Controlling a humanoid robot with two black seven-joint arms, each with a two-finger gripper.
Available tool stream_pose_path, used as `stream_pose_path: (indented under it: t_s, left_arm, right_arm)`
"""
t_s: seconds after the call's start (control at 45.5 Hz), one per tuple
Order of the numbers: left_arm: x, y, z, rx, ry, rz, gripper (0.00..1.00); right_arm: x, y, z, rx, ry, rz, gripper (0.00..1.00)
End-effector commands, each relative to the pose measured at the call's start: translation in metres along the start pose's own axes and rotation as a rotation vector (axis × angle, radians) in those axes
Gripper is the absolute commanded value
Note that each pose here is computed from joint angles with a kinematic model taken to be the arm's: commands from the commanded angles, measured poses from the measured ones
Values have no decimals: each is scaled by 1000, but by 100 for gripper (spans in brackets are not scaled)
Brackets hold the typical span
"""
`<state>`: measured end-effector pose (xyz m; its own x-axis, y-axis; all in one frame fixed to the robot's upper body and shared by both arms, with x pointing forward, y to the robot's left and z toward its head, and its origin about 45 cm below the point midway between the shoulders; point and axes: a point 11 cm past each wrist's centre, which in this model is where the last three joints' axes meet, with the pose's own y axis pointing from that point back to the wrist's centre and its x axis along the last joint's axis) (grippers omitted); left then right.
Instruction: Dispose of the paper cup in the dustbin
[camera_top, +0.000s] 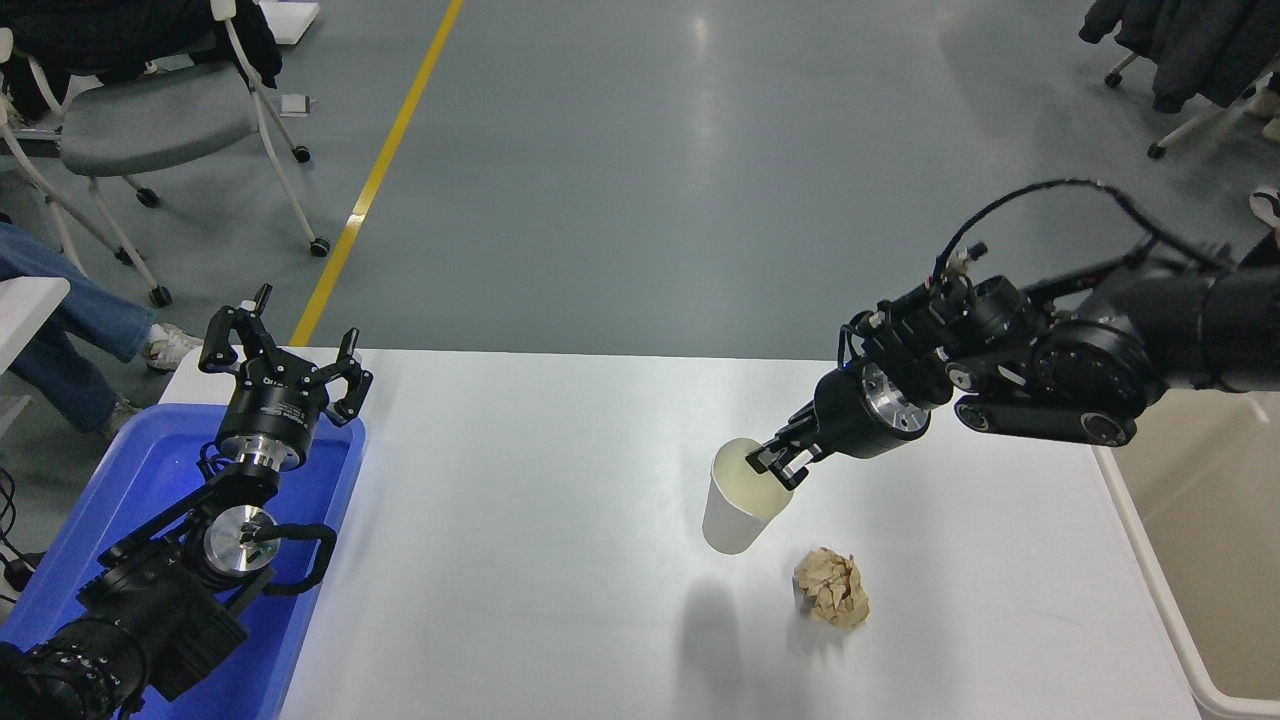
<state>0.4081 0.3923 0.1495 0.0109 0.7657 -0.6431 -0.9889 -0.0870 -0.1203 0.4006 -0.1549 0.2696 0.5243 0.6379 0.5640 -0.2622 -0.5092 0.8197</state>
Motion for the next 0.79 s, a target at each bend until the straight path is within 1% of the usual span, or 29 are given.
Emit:
stream_pose_path:
  t_s: [0.0,0.176,0.396,0.527,0.659,0.681,0.769]
  left_arm:
    - [0,0,0,0,0,0,100]
    - [0,0,0,0,0,0,100]
    - [0,0,0,0,0,0,100]
    - [0,0,0,0,0,0,100]
    - [0,0,0,0,0,0,100]
    - [0,0,0,0,0,0,100]
    - [0,0,0,0,0,0,100]
  right_arm:
    - [43,47,1,-60,6,-6,0]
    - [59,65,0,-84,17,14,0]
    - [56,76,10,-109,-11,19,0]
    - [44,81,23,-131,-36,18,0]
    - [31,103,46,-180,-96,52,0]
    - [17,113,61,-216,-130,56,0]
    - [-5,130,89,-275,-198,78,0]
